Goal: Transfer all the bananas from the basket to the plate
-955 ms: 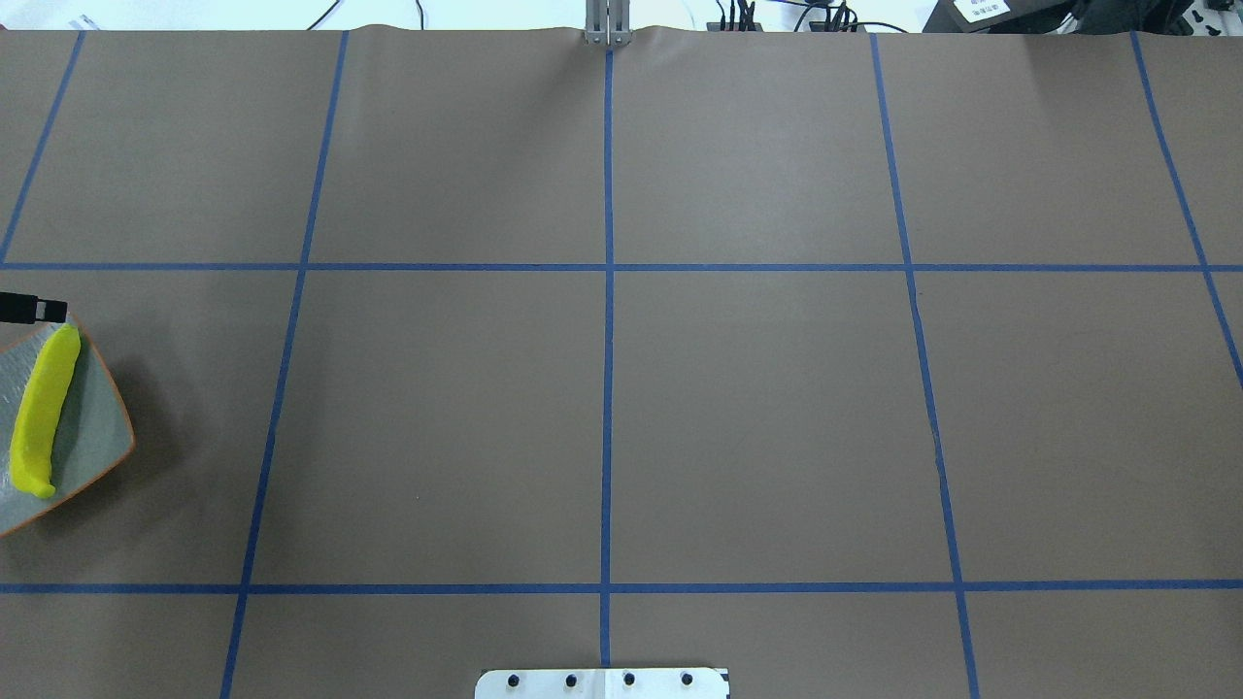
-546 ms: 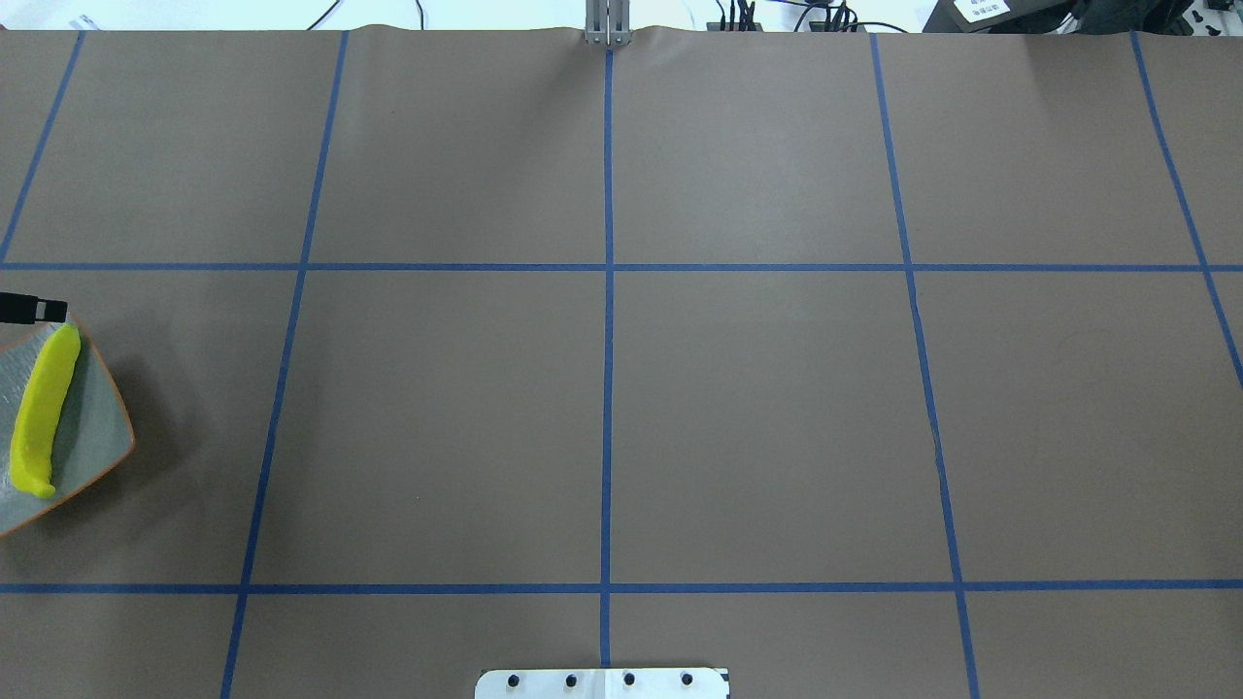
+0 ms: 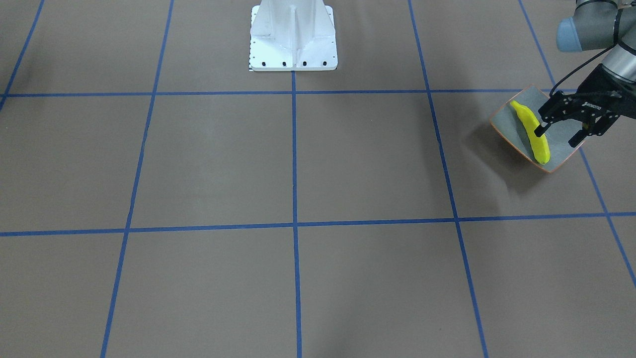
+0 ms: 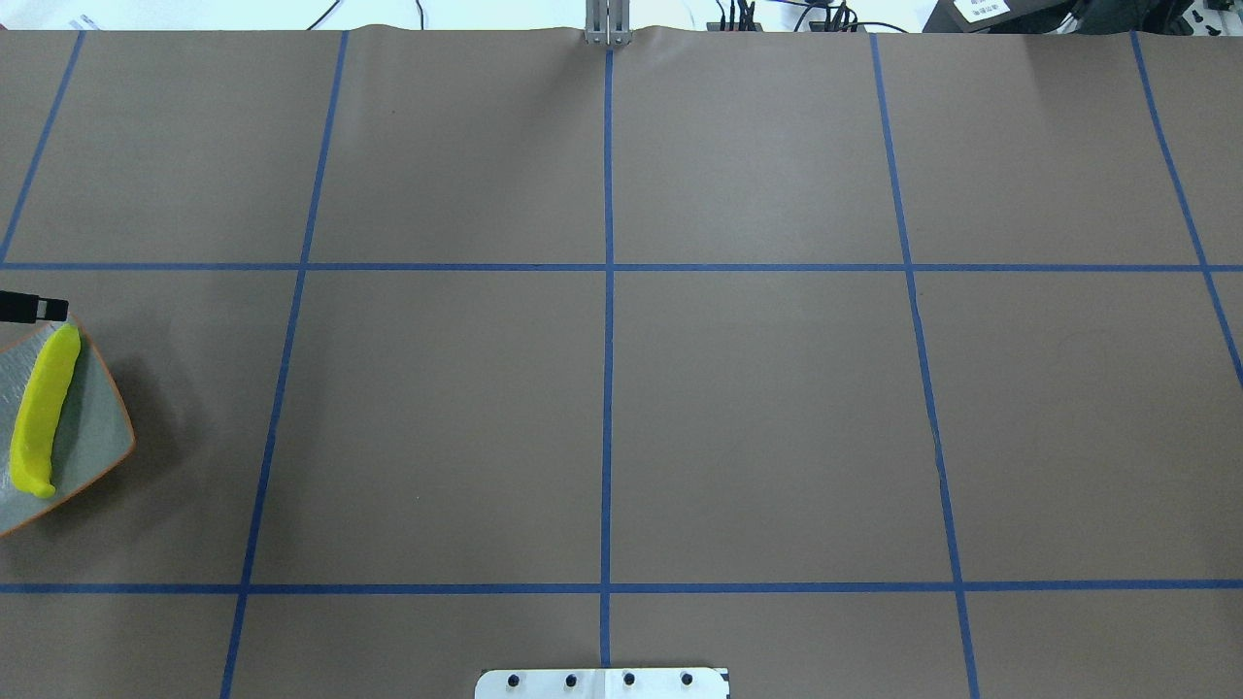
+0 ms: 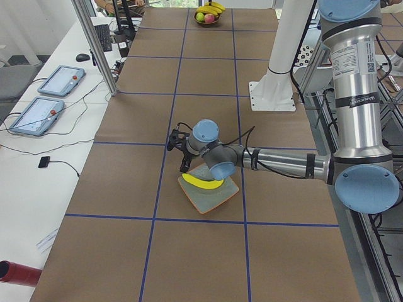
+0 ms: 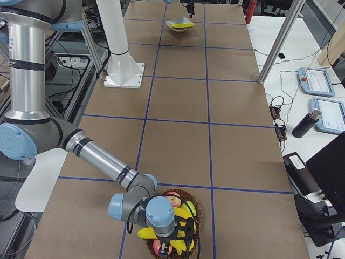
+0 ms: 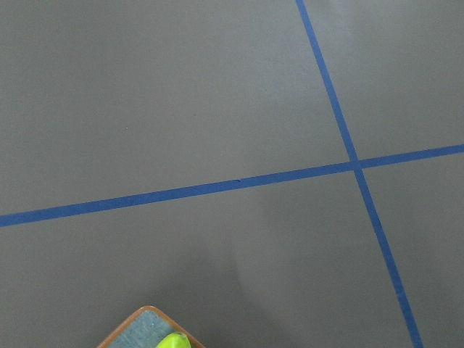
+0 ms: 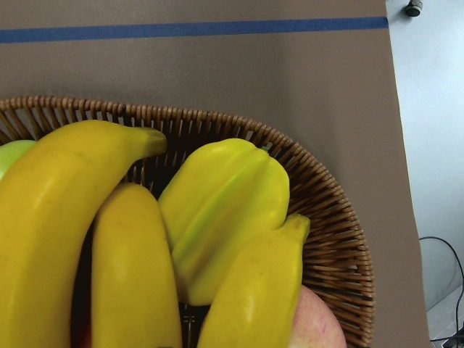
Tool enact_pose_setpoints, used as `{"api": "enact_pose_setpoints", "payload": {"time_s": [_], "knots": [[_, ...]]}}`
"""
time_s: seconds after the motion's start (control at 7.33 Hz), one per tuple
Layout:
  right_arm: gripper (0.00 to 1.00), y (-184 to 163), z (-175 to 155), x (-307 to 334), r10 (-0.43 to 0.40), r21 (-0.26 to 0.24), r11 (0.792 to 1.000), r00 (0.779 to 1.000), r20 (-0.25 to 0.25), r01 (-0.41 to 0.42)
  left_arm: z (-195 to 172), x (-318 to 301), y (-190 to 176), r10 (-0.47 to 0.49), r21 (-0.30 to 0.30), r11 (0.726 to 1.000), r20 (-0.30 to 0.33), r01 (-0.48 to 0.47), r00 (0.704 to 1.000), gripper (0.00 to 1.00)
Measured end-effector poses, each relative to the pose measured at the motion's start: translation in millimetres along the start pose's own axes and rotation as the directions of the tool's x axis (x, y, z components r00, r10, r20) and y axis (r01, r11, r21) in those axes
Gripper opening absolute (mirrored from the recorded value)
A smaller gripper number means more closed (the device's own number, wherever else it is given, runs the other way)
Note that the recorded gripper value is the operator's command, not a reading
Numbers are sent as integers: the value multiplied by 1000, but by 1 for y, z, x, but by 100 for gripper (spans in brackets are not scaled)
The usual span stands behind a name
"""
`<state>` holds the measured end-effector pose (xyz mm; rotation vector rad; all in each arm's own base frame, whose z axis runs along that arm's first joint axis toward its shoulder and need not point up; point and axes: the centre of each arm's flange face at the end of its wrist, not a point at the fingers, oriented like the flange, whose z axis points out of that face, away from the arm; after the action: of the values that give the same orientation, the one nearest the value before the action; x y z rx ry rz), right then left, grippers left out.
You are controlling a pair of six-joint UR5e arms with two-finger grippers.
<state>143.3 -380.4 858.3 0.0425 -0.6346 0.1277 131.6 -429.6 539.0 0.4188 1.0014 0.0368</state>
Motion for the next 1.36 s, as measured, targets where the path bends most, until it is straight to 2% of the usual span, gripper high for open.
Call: {"api": "enact_pose_setpoints", "payload": {"time_s": [0.27, 0.55, 0.68, 0.82, 1.36], "knots": [[69, 2, 2, 0, -2, -1, 1000, 1000, -6, 2, 0, 1, -1, 1, 1, 1000, -1, -1, 1000, 100], [46, 8, 5, 2, -6, -2, 1000, 1000, -16, 5, 0, 3, -3, 4, 4, 1000, -3, -4, 1000, 100], [4, 13, 7, 4, -5, -4, 1000, 1000, -19, 5, 1, 4, -4, 5, 6, 1000, -4, -5, 1000, 100], [0, 15, 7, 4, -6, -5, 1000, 1000, -20, 6, 1, 4, -5, 6, 5, 1000, -5, -5, 1000, 100], [0, 7, -9, -4, -63, 33, 997, 998, -24, 64, 2, 3, -5, 3, 4, 1000, -4, -3, 1000, 100]]}}
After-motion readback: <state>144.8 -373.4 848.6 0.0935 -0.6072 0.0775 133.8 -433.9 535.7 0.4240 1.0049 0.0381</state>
